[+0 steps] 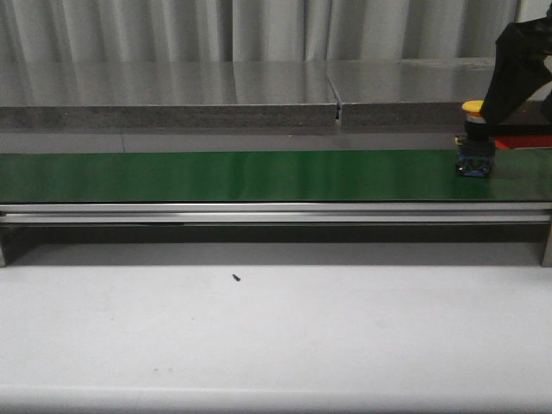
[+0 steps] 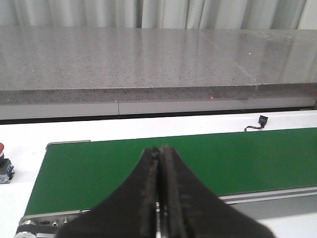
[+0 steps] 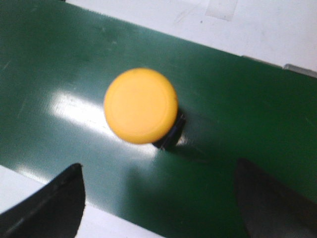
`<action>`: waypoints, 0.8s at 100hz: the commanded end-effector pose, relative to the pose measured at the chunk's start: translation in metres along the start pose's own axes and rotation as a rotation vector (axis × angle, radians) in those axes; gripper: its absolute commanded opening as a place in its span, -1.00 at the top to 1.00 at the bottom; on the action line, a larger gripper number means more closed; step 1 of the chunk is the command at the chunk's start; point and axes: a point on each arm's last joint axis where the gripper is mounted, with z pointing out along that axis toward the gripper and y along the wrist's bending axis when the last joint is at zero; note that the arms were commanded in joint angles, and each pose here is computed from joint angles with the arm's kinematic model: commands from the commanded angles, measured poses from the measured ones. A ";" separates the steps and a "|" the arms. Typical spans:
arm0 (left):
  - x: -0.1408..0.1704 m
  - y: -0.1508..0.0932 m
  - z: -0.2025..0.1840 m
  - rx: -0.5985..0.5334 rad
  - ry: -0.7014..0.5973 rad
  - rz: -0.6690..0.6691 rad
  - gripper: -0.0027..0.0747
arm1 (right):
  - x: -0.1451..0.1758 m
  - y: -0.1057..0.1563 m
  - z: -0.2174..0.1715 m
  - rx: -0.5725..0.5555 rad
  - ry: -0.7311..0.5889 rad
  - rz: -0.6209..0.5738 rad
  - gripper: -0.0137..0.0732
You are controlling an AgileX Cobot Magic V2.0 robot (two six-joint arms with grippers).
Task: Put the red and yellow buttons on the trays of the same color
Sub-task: 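Grasp the yellow button at the belt end with the right gripper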
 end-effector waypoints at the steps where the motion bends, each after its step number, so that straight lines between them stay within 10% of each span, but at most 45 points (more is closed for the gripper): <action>1: -0.012 0.001 -0.002 -0.019 -0.059 -0.026 0.98 | -0.021 0.000 -0.016 0.028 -0.111 -0.022 -0.70; 29: -0.012 0.001 -0.002 -0.019 -0.059 -0.026 0.98 | -0.033 -0.008 0.002 0.031 -0.111 -0.019 -0.65; 56: -0.012 0.001 -0.002 -0.019 -0.059 -0.026 0.98 | -0.033 -0.009 0.001 0.033 -0.106 -0.016 0.56; 80: -0.012 0.001 -0.002 -0.019 -0.059 -0.026 0.98 | -0.030 -0.005 -0.026 0.062 -0.092 -0.037 0.60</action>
